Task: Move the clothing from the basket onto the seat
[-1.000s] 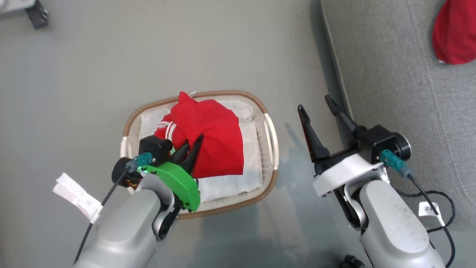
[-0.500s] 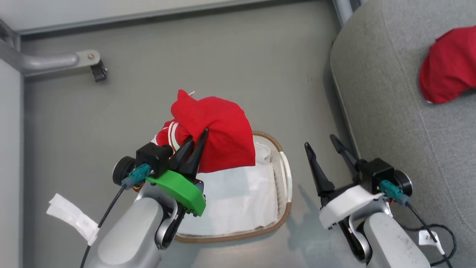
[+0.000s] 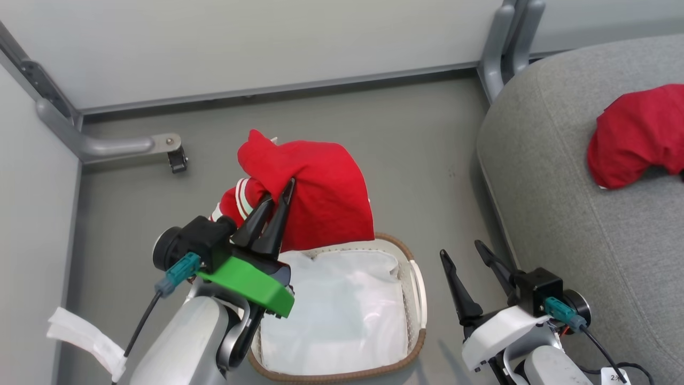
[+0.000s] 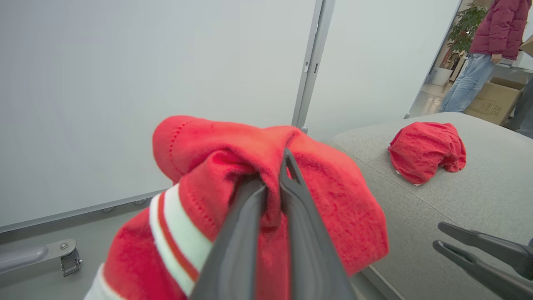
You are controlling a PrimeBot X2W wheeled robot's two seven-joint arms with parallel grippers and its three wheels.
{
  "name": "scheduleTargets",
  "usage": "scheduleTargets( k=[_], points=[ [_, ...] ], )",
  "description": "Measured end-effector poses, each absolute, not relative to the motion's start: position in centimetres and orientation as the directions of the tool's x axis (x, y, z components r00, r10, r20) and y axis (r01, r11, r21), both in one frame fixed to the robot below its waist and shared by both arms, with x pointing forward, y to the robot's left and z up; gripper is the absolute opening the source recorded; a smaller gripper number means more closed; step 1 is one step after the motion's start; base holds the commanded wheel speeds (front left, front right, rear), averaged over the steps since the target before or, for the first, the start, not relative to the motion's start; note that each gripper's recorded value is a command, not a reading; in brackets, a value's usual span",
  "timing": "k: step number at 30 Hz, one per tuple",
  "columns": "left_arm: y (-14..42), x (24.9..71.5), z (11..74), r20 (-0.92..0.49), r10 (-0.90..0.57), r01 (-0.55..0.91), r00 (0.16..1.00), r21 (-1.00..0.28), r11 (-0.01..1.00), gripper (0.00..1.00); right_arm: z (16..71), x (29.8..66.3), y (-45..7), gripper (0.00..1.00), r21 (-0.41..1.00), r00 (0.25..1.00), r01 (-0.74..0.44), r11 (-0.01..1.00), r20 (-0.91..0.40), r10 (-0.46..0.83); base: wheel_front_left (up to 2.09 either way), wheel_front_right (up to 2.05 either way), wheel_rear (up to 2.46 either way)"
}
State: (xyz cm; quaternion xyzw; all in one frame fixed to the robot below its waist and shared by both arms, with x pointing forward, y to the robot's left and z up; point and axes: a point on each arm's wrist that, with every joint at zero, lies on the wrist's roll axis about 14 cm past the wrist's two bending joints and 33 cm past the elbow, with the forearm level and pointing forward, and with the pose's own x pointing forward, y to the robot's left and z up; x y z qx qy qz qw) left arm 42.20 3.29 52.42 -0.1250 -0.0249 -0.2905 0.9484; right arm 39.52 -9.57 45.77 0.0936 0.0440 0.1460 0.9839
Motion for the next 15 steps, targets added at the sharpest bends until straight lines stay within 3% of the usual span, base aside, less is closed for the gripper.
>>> scheduleTargets(
  k=[9, 15],
  points=[
    [3.3, 41.2, 54.8, 0.188, -0.543, 0.573, 0.819, -0.193, 0.797, 0.00, 46.3, 38.5, -9.4, 1.00, 0.206, 0.953, -0.285, 0.936, -0.045, 0.300, 0.00, 0.00, 0.00],
    [2.7, 41.2, 54.9, 0.197, -0.553, 0.586, 0.809, -0.202, 0.785, 0.00, 49.1, 39.5, -6.1, 1.00, 0.233, 0.921, -0.387, 0.892, 0.043, 0.388, 0.00, 0.00, 0.00]
  ],
)
